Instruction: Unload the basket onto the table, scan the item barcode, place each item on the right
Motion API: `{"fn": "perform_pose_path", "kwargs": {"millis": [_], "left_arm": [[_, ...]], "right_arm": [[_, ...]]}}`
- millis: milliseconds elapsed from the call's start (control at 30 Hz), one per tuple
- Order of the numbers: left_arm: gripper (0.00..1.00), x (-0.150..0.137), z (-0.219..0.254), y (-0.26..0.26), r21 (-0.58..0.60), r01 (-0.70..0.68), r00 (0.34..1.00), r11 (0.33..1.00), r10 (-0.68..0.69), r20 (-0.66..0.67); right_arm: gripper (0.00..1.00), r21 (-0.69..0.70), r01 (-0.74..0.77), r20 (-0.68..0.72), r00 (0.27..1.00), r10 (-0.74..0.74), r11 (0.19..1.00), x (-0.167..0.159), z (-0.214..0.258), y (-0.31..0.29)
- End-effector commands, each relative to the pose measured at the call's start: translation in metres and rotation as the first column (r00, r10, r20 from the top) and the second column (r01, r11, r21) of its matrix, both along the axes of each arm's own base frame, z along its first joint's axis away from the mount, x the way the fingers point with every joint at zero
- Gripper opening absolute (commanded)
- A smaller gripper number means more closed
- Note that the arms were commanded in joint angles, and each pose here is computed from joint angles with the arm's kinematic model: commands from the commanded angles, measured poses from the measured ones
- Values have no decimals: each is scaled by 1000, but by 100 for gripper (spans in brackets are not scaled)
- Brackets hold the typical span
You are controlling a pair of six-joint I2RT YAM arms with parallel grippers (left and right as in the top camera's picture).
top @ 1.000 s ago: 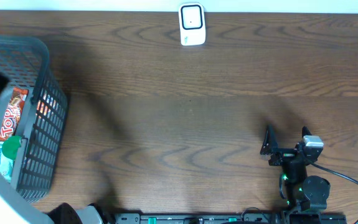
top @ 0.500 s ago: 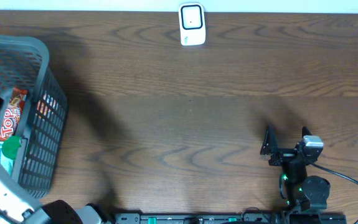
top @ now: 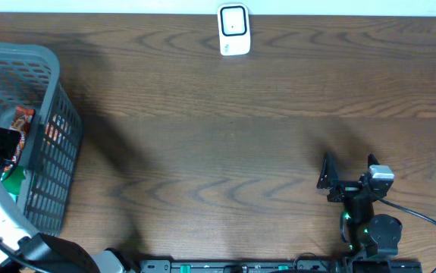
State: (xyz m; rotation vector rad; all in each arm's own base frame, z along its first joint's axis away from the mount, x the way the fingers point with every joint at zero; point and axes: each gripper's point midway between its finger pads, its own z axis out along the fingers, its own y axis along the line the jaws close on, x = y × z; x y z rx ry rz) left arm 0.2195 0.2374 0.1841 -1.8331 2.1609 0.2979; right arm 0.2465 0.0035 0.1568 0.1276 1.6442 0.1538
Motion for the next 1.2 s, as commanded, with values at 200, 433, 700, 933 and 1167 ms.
{"fn": "perform_pose_path", "kwargs": {"millis": [200,433,700,933,1167], "left_arm": [[98,1,-41,10,-61,-14,994,998,7,-113],[98,-6,-60,12,-66,-67,985,996,55,-166],[98,-17,-84,15,-76,-123,980,990,109,-166],[98,-13,-88,21,-70,-132,984,989,122,-132],[98,-9,-111,18,-126,-130,980,983,109,-165]], "right_arm": [[99,6,-8,-2,1000,8,1000,0,-1,2],[99,6,-8,-2,1000,8,1000,0,-1,2],[99,6,-8,-2,1000,8,1000,0,-1,2],[99,6,-8,-2,1000,8,1000,0,-1,2],[99,6,-8,-2,1000,8,1000,0,-1,2]]}}
